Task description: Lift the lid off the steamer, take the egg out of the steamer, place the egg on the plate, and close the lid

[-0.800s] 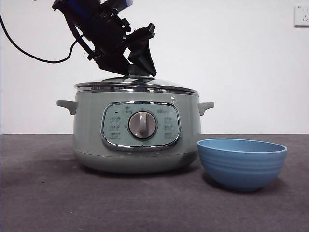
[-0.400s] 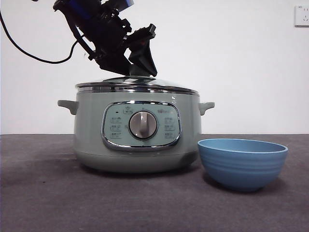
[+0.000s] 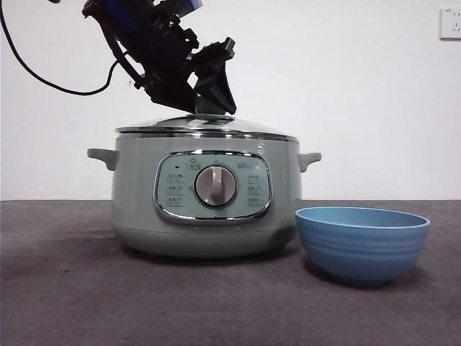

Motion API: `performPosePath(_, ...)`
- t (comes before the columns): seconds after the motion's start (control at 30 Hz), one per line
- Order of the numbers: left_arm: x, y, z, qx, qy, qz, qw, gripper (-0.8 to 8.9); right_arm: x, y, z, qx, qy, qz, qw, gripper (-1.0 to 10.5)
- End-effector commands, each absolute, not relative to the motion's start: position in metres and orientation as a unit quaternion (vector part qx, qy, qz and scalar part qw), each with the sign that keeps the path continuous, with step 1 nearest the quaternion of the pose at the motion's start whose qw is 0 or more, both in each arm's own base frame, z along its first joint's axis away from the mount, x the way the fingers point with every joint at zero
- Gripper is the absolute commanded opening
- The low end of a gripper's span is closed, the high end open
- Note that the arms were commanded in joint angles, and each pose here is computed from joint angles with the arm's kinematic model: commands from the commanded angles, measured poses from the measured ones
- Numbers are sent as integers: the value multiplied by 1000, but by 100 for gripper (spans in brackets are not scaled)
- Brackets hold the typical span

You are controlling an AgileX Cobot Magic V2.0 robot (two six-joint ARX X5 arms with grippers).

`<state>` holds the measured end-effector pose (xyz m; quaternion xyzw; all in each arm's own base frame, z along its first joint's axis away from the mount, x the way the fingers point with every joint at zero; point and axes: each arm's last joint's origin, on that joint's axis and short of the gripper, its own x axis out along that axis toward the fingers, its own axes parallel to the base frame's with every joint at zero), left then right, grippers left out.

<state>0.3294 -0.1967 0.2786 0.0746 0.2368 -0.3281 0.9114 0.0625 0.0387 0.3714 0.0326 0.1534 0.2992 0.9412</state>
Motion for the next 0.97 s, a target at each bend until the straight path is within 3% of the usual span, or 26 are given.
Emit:
performPosePath(0.03, 331, -202, 279, 83, 221, -340, 910, -8, 62, 39, 372, 36, 150, 298, 942, 320)
performPosePath(0.3, 324, -197, 264, 97, 304, -335, 887, 1, 62, 39, 372, 36, 150, 298, 942, 320)
performPosePath(0.4, 323, -197, 264, 97, 307, -335, 886, 19, 62, 39, 372, 31, 149, 299, 942, 320)
performPosePath(0.6, 324, -197, 264, 95, 305, -335, 887, 431, 62, 39, 372, 31, 149, 301, 941, 320)
performPosePath(0.97, 323, -190, 276, 90, 283, -329, 897, 441, 62, 39, 372, 31, 149, 301, 941, 320)
